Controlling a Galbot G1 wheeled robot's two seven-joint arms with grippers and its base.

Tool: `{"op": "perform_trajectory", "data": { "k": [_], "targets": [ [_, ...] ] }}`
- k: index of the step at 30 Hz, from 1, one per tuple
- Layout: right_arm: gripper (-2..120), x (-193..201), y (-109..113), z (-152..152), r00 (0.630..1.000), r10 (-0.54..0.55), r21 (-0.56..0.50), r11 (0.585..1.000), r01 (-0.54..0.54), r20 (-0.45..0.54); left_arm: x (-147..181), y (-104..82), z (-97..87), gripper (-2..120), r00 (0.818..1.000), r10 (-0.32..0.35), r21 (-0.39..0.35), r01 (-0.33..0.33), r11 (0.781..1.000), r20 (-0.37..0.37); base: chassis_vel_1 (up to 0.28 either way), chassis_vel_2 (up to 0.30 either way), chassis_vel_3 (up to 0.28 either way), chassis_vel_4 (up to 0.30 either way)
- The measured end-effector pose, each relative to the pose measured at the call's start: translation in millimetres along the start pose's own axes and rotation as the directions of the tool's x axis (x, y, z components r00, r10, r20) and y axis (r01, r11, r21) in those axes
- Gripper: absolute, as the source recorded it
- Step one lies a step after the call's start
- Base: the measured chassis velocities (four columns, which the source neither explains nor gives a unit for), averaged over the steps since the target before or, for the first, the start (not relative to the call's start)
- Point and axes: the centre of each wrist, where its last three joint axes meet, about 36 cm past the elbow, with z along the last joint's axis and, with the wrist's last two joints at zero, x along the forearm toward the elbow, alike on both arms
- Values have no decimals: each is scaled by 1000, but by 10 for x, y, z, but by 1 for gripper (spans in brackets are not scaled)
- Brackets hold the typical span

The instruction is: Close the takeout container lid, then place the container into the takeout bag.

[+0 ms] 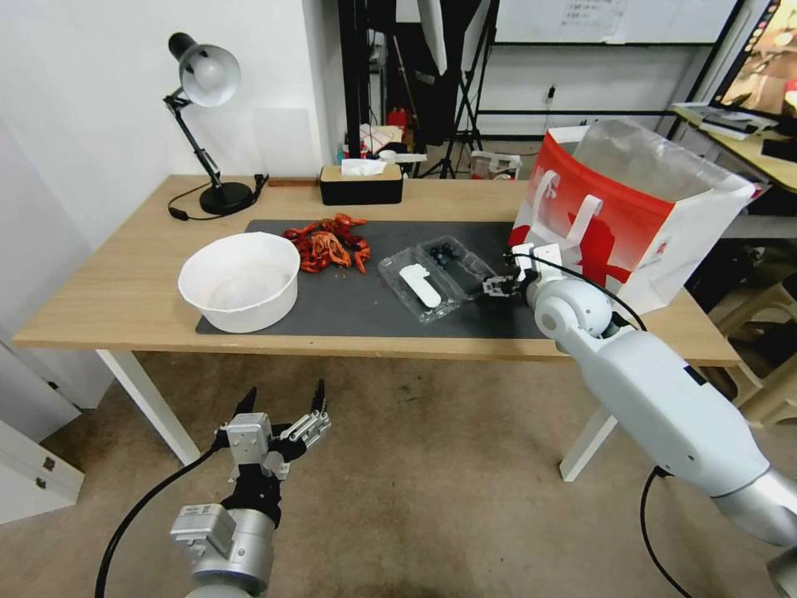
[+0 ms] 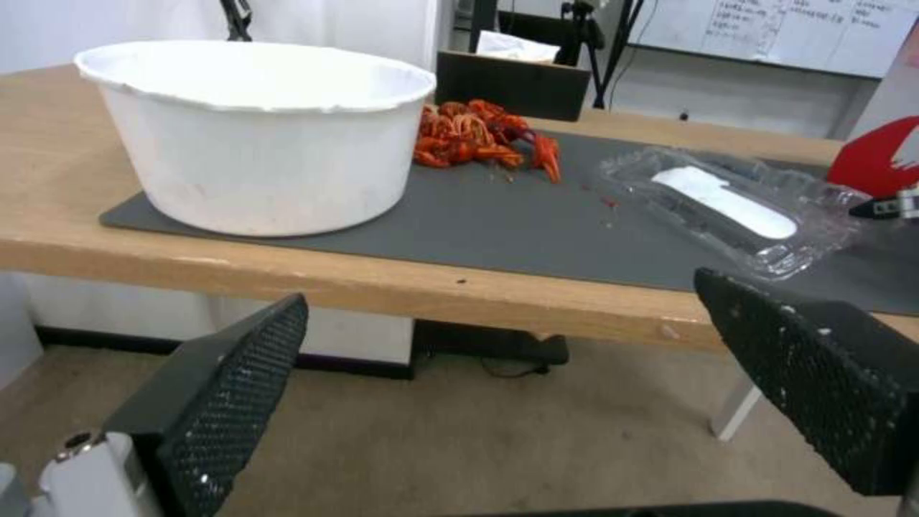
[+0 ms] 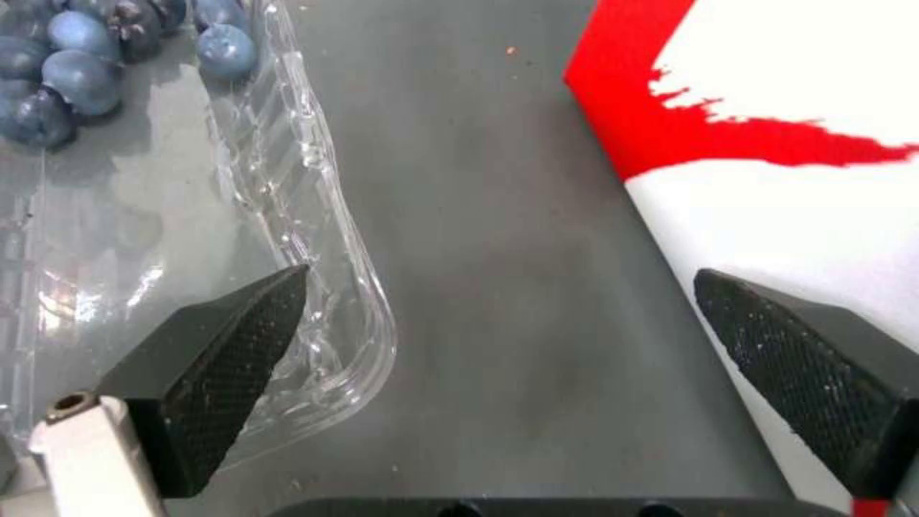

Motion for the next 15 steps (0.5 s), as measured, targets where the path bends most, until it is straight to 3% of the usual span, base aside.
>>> {"op": "perform_trajectory", "data": {
  "k": [15],
  "targets": [
    [100, 183, -107, 92, 1000, 27, -2, 1000, -27, 5, -5, -3, 17, 100, 1000, 7, -1, -7, 1000, 9, 0, 0, 0, 0]
  ]
}}
